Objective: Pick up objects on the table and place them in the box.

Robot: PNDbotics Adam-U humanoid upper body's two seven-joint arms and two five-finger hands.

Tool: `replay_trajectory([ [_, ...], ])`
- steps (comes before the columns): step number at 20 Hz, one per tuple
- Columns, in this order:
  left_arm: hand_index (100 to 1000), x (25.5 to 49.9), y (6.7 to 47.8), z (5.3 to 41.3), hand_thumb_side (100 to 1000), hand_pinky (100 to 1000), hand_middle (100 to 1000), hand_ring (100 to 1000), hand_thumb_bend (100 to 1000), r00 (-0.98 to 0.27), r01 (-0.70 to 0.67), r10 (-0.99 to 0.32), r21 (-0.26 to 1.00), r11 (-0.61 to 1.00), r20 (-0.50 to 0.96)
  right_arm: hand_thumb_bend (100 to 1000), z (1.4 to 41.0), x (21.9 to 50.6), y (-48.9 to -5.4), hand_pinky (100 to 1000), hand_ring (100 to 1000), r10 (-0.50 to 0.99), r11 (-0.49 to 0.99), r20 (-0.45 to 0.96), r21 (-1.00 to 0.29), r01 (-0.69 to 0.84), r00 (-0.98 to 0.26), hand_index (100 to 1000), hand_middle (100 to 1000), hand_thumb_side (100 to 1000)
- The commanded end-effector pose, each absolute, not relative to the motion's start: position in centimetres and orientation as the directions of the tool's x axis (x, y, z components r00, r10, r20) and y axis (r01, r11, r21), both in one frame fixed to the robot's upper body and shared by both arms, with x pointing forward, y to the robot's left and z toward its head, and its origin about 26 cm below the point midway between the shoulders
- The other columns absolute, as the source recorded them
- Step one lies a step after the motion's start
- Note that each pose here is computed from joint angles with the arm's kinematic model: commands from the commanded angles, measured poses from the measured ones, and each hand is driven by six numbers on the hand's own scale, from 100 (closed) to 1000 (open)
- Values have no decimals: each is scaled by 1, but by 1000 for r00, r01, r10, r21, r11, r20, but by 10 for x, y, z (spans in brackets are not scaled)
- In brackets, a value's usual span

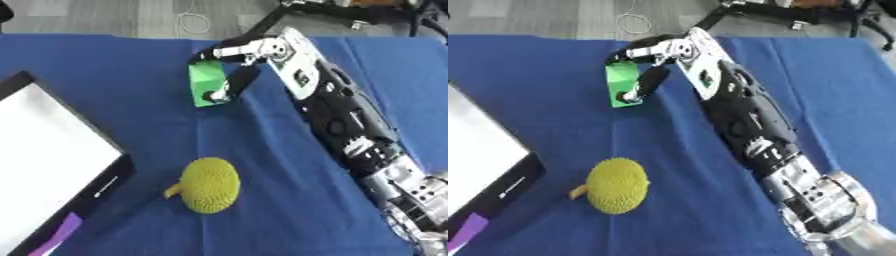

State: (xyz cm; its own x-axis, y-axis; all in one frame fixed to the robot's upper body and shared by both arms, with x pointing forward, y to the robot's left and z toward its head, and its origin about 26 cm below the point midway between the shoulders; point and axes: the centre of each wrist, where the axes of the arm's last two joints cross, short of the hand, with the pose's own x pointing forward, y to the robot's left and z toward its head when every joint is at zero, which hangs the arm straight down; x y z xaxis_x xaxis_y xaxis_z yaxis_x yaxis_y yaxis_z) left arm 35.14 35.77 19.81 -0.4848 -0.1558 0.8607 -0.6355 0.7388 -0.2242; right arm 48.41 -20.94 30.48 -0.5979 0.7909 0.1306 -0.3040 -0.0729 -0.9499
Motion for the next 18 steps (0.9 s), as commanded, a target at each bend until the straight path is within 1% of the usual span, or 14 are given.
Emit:
replay_trajectory([
  [1, 792, 350, 362, 208, 566, 765, 618, 788, 652, -506, -633, -168, -232, 739, 846, 274, 318, 481, -211, 1000, 954, 800, -86, 85, -964, -253, -595, 996, 930, 371],
  [5, 791, 350, 362, 208, 566, 765, 613, 788, 649, -502, -632, -168, -228, 741, 848, 267, 317, 481, -211, 971, 862, 798, -83, 76, -969, -234, -598, 942, 850, 361],
  [7, 791, 350, 362, 208, 566, 765, 613, 789, 649, -501, -631, -168, -226, 742, 849, 267, 318, 480, -211, 969, 855, 798, -79, 74, -971, -227, -598, 938, 845, 360],
  [8, 791, 350, 362, 208, 566, 765, 609, 789, 649, -501, -631, -168, -226, 742, 849, 293, 318, 480, -211, 928, 745, 800, -75, 74, -972, -222, -595, 873, 758, 303],
  [9, 790, 350, 362, 208, 566, 765, 608, 789, 649, -501, -630, -168, -225, 743, 849, 292, 319, 480, -211, 924, 735, 804, -68, 74, -974, -214, -590, 867, 751, 300],
  [11, 790, 350, 362, 208, 566, 766, 607, 789, 647, -500, -630, -168, -224, 744, 849, 290, 318, 479, -211, 903, 659, 810, -58, 75, -977, -206, -582, 842, 720, 275],
  [15, 789, 350, 362, 208, 566, 766, 602, 788, 645, -500, -630, -167, -225, 743, 850, 284, 316, 480, -211, 894, 598, 818, -40, 87, -977, -207, -569, 824, 685, 232],
  [18, 788, 350, 362, 208, 566, 766, 598, 788, 640, -500, -631, -166, -226, 743, 850, 256, 314, 481, -211, 882, 553, 824, -28, 100, -976, -215, -558, 807, 653, 216],
])
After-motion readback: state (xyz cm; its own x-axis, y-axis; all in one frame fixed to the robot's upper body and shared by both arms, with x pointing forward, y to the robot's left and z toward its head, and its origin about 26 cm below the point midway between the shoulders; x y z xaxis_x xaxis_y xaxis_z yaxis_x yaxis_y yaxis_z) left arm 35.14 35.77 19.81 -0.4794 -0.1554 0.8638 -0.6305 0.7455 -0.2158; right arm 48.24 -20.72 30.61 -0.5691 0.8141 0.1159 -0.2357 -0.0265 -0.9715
